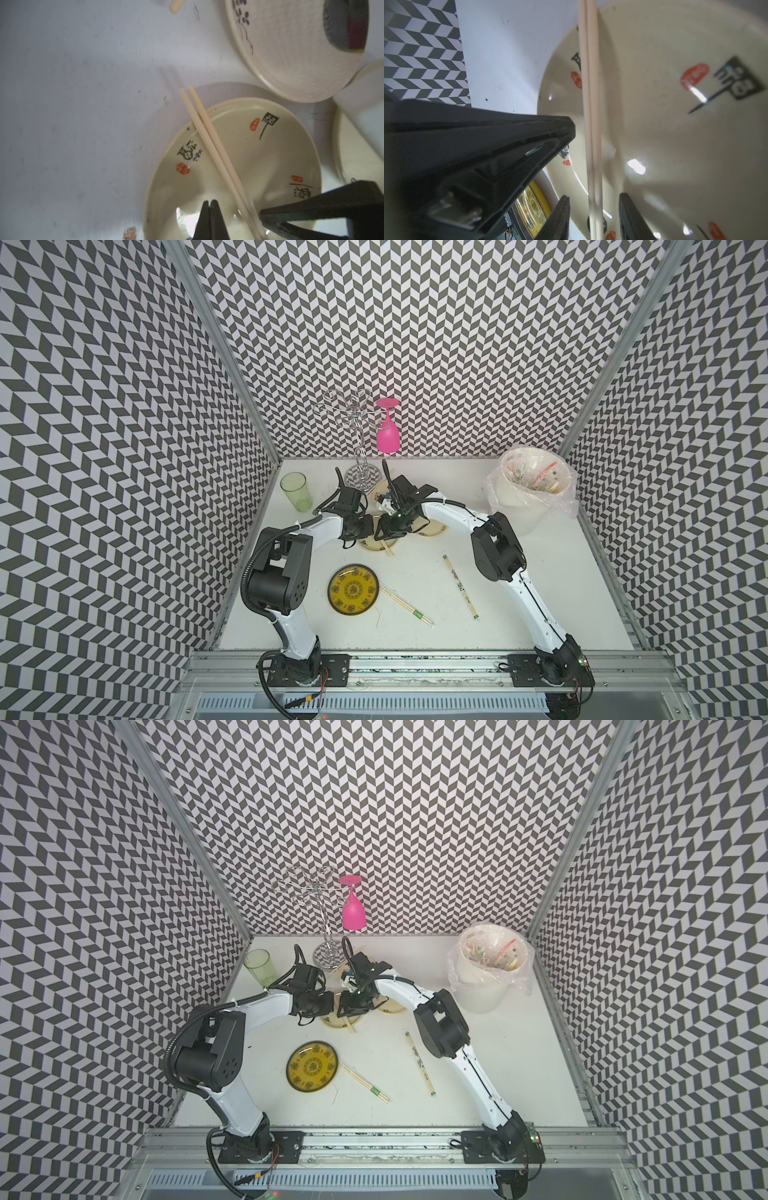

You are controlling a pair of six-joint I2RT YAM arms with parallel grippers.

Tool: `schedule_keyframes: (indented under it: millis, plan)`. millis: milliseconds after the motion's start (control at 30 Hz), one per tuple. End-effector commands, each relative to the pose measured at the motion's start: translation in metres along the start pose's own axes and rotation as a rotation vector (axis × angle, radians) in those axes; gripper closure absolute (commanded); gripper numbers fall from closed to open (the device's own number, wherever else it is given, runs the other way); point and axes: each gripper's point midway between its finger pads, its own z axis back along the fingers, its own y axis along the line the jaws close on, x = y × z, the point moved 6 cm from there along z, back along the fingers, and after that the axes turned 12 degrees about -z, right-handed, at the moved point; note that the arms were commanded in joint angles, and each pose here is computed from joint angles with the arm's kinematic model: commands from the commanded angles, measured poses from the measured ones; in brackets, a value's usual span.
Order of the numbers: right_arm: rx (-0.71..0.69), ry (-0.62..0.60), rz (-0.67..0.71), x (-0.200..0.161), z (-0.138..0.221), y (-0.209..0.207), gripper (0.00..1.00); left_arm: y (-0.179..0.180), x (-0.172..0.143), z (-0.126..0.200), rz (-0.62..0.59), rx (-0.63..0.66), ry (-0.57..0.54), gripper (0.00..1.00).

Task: Remove the packaging of disposable chopsticks
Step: Place the disposable chopsticks on the plate, then pick up the disposable chopsticks from the center of the board.

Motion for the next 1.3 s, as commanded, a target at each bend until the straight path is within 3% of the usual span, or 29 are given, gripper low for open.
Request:
schedule_keyframes:
  millis: [0,400,567,700,767,867,933,1033,1133,1267]
  plan:
    - [0.018,-0.101,0.052,0.01,0.038,0.028,0.57,-0.004,0.013,0.014,-0.019,0.015,-0.043,0.98]
    - [-0.016,-0.192,0.093,0.005,0.089,0.056,0.55,-0.006,0.025,0.039,-0.055,0.04,-0.098,0.97]
    - [-0.055,-0.264,0.121,-0.014,0.136,0.072,0.55,-0.009,0.042,0.074,-0.083,0.068,-0.196,0.96]
    - [-0.113,-0.353,0.136,-0.043,0.175,0.071,0.56,-0.019,0.06,0.114,-0.165,0.057,-0.325,0.85]
    - [-0.156,-0.415,0.133,-0.059,0.196,0.063,0.57,-0.036,0.064,0.139,-0.284,-0.003,-0.435,0.77]
    - [-0.214,-0.541,0.112,-0.082,0.238,0.048,0.59,-0.08,0.053,0.179,-0.581,-0.11,-0.646,0.6]
    - [-0.24,-0.655,0.079,-0.097,0.273,0.034,0.62,-0.117,0.028,0.199,-0.877,-0.176,-0.787,0.42]
    - [-0.24,-0.847,0.084,-0.122,0.32,0.02,0.64,-0.164,-0.033,0.203,-1.393,-0.272,-0.944,0.15]
    - [-0.206,-1.024,0.161,-0.15,0.357,0.024,0.66,-0.197,-0.079,0.178,-1.779,-0.347,-0.919,0.07]
    - [-0.194,-1.162,0.204,-0.176,0.388,0.03,0.69,-0.231,-0.091,0.133,-1.931,-0.505,-0.681,0.18]
